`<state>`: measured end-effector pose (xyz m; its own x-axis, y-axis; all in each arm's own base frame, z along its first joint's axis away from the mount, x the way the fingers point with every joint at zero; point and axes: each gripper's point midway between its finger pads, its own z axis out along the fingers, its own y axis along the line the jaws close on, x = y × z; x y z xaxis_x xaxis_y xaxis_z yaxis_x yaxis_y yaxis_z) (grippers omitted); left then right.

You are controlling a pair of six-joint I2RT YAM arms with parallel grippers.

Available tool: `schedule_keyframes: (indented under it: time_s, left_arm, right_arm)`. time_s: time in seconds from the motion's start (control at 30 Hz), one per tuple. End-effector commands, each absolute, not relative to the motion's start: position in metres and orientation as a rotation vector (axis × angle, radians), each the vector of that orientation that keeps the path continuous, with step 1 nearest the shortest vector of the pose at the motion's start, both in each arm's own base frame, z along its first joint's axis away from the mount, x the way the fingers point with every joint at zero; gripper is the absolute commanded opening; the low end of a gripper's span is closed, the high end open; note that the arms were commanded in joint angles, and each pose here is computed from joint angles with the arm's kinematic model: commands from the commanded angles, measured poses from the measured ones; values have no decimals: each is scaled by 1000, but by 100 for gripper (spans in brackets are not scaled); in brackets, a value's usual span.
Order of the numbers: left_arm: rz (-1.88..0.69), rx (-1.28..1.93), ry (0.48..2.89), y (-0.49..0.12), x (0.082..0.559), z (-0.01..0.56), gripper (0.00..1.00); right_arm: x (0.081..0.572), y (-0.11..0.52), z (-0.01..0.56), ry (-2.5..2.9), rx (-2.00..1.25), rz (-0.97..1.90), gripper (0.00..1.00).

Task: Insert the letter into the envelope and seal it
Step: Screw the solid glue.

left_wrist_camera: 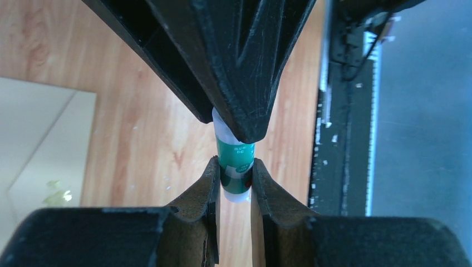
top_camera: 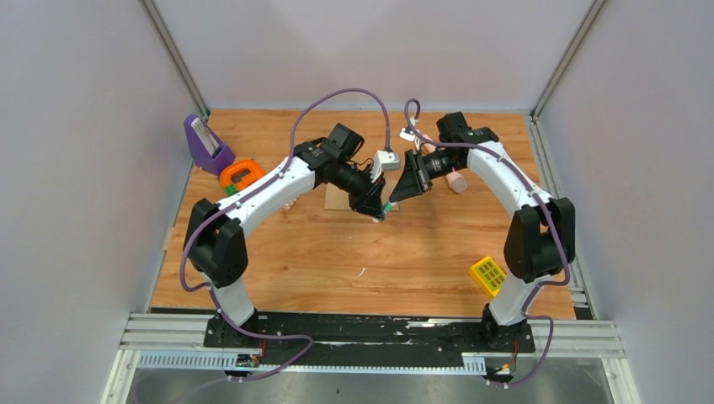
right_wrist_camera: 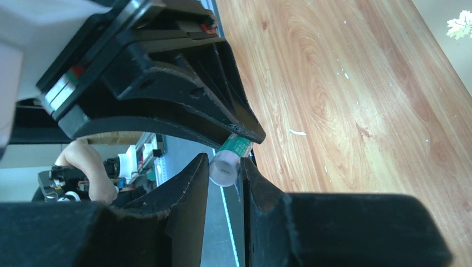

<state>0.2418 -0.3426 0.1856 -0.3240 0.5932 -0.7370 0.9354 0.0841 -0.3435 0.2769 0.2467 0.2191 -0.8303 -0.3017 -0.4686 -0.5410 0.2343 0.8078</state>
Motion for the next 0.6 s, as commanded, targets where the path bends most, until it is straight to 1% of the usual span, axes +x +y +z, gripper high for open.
schedule_keyframes:
  time_s: [0.0,0.17,0.3,0.37,0.47,0.53,0.57]
  left_arm:
    - [-1541,1524,1872,-355,194,216,0]
    - [-1667,1525,1817,-354,181,228,0]
    - [-1721,1523,1785,-352,175,234,0]
    - [-1736,1522,1771,-351,173,238,0]
    - [-1775,1508,1746,-350,171,244,0]
    - [-1768,1495,1752,-350,173,245,0]
    - [-1716,1491,1769,-352,179,241,0]
  right_arm:
    - [276,250,254,1981,-1005,1605,24]
    - [274,249,261,1878,-1082,1566,26]
    - [275,246,263,1822,-1127,1518,31]
    - [275,245,263,1802,-1144,1497,34]
    - [276,241,260,1761,-1189,1427,44]
    - [283,240,260,1791,-1168,1392,48]
    - [287,237,264,1812,-1134,1401,49]
